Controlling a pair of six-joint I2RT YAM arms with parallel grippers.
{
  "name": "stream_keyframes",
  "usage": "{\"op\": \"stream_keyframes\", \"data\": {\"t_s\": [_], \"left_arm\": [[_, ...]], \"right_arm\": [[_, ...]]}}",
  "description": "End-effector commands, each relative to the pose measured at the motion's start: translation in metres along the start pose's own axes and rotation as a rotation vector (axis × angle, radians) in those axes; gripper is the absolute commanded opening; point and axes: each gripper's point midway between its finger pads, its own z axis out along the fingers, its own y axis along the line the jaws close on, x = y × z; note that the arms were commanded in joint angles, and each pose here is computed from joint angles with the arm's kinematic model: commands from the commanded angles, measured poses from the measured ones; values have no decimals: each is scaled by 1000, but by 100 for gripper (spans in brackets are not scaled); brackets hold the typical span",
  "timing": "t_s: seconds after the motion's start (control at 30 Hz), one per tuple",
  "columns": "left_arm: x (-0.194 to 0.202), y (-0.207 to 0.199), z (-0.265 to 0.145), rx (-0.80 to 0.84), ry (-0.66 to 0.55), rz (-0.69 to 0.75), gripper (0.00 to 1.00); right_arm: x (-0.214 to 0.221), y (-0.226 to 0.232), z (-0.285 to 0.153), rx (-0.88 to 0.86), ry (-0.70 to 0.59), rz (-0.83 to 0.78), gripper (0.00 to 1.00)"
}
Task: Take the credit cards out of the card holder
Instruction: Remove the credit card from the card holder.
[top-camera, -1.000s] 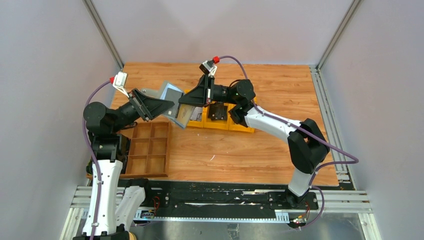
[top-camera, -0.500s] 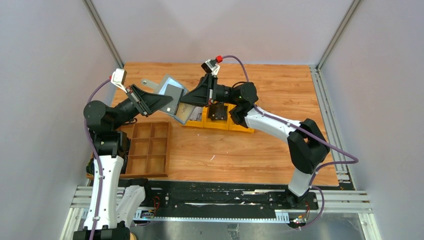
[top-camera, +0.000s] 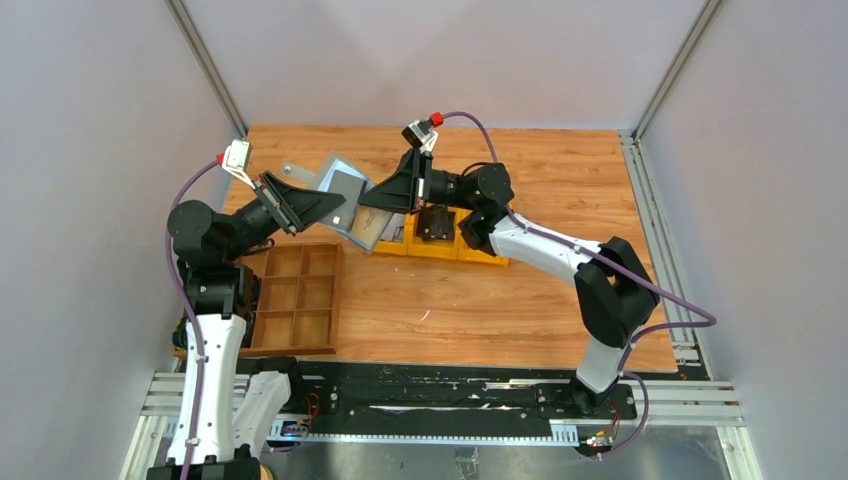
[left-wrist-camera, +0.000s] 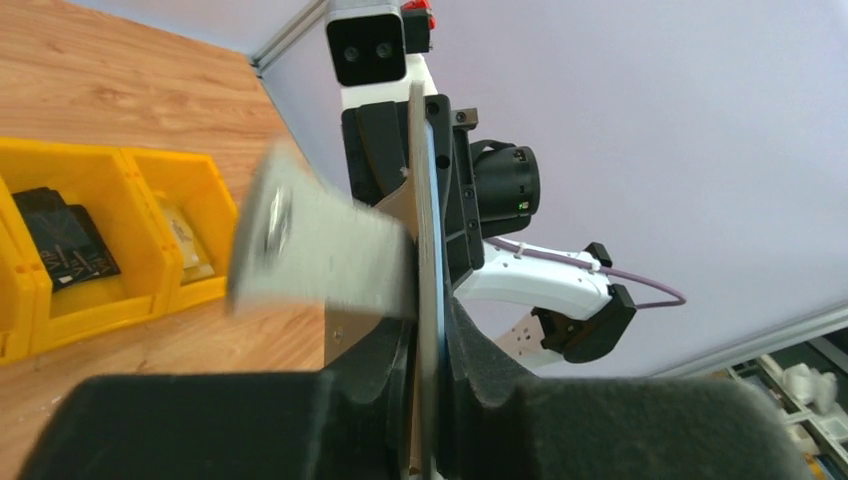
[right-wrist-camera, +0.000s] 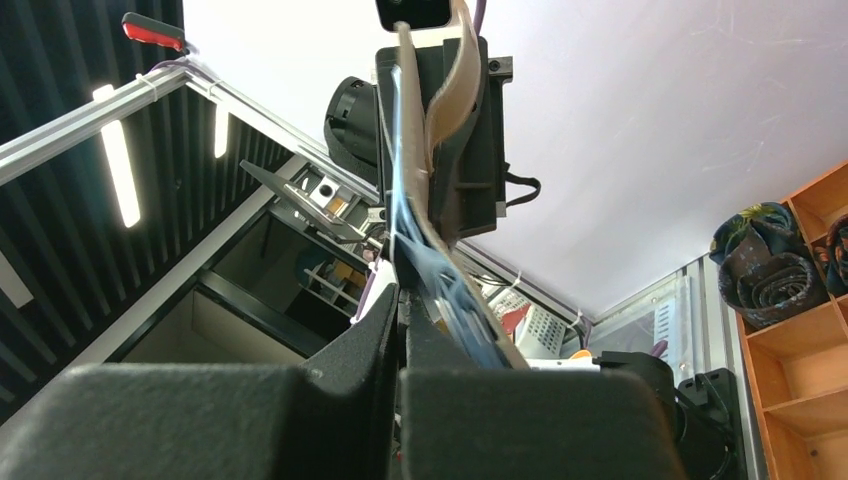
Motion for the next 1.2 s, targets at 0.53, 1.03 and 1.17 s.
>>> {"op": "stream_keyframes", "data": {"t_s": [0.53, 1.03, 1.17], "left_arm": [[-13, 1, 1, -30, -40, 29, 23], [-16, -1, 0, -22, -52, 33, 13], [-19, 1, 0, -32, -73, 45, 5]], "right_arm": [[6, -16, -24, 27, -22, 12, 0], [7, -11, -30, 17, -54, 1, 0], [9, -13, -32, 17, -57, 6, 0]]}}
